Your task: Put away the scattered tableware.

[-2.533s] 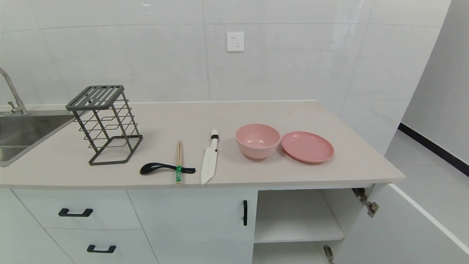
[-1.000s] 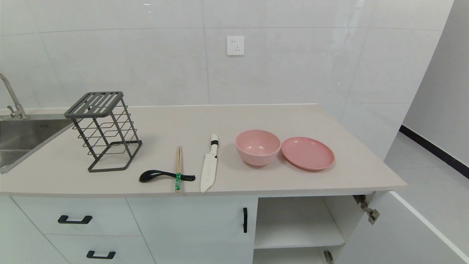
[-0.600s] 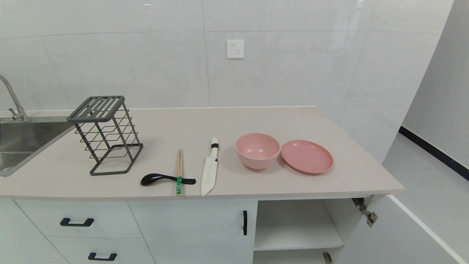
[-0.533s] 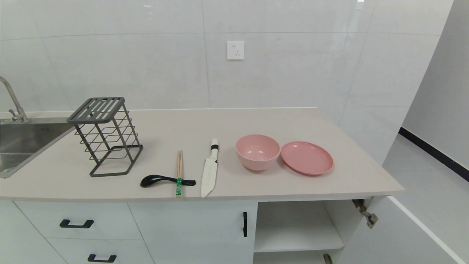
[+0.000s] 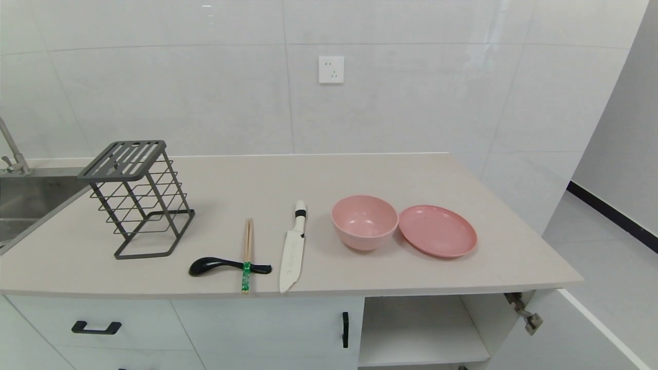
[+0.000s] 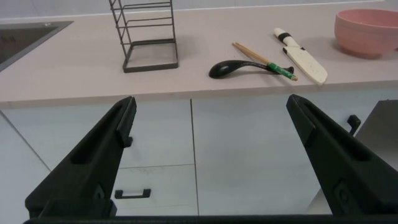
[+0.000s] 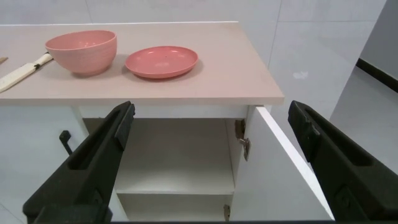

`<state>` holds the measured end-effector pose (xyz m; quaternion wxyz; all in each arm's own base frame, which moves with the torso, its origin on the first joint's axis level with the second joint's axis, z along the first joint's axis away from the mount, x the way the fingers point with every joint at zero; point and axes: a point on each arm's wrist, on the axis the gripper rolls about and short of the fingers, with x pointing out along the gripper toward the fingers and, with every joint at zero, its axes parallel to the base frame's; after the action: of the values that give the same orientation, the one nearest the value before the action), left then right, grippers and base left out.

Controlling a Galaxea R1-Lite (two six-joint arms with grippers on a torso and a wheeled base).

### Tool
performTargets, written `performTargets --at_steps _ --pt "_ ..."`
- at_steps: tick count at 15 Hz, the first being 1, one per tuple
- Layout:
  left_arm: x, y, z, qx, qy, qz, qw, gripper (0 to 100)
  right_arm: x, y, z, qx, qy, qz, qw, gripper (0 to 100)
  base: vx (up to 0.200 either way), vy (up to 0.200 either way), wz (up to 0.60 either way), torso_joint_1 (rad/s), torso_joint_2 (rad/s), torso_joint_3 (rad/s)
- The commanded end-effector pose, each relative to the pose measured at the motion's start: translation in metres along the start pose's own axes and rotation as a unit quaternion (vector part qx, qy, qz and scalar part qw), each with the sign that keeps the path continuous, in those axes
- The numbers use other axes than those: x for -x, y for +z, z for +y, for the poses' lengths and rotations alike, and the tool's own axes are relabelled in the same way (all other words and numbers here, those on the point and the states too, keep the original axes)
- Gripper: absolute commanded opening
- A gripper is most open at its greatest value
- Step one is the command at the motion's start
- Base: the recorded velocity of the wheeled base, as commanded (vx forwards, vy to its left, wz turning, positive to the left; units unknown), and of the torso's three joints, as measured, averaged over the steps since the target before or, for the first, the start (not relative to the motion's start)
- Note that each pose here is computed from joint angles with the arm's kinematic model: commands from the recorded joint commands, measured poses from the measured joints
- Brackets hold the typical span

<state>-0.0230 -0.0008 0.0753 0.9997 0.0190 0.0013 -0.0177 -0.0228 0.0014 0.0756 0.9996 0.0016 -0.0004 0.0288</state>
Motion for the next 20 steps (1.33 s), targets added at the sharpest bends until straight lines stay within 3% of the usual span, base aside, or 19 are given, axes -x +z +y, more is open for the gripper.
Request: performTargets --at_steps 1,6,20 --pt "-0.0001 0.0000 0.0000 0.000 0.000 0.001 1.0000 100 0.0000 0.0000 0.0000 -0.001 0.000 0.000 1.000 100 0.000 0.000 0.00 0.041 -0.08 -0.041" --pt "-0.0001 0.0000 0.0000 0.000 0.000 0.001 1.0000 100 0.0000 0.0000 0.0000 -0.002 0.000 0.000 1.000 100 0.000 0.000 0.00 0.136 -0.29 -0.153" --pt "-0.0001 0.0000 0.0000 -0.001 -0.001 0.001 1.0000 100 0.0000 0.0000 0.0000 -0.002 0.000 0.000 1.000 100 0.000 0.000 0.00 0.002 0.00 -0.002"
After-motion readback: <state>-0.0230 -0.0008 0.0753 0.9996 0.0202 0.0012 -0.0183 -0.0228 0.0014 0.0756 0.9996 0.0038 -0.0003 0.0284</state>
